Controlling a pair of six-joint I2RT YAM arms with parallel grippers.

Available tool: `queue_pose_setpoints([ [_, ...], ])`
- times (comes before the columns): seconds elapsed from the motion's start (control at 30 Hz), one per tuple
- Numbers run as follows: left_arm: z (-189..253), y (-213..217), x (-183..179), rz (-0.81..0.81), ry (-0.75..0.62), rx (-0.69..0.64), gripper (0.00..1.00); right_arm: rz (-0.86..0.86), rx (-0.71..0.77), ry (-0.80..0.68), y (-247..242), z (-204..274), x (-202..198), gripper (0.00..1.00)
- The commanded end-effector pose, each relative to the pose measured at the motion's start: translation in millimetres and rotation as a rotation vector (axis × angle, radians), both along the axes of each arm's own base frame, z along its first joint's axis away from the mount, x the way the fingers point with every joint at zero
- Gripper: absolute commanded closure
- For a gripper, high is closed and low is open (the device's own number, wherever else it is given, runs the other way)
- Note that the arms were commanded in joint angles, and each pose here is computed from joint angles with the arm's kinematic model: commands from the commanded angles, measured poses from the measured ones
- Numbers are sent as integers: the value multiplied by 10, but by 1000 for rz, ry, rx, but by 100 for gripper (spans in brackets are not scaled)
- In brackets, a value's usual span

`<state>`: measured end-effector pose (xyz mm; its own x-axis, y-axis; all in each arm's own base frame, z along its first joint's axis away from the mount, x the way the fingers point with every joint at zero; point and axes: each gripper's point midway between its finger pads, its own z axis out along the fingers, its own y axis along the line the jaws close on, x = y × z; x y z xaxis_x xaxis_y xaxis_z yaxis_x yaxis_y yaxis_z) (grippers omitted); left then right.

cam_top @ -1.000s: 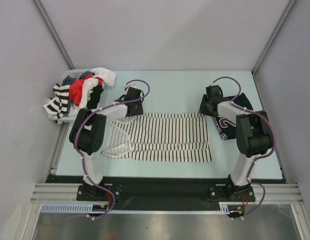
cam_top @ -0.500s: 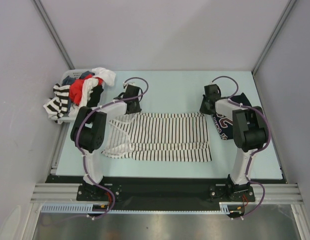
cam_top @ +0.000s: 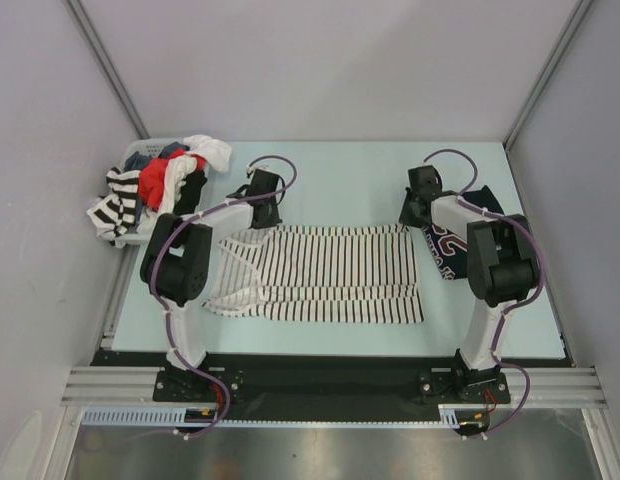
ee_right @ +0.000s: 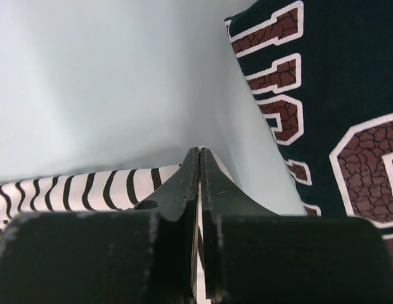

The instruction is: Fold and stack the tank tops

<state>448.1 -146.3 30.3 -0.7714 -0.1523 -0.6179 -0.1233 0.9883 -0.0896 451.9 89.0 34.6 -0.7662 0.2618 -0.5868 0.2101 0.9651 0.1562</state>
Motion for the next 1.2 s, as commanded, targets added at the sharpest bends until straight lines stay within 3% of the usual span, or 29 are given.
queue_pose_setpoints([
  [0.0, 472, 28, 54, 8, -99, -21, 100, -1, 1, -101, 0, 482, 82, 100],
  [0.23, 779, 48, -150, -1, -163, -76, 100, 7, 23, -125, 25, 612, -121, 100],
  [1.17, 498, -2, -1224, -4, -136, -54, 100, -1, 37, -156, -27, 614, -1247, 100],
])
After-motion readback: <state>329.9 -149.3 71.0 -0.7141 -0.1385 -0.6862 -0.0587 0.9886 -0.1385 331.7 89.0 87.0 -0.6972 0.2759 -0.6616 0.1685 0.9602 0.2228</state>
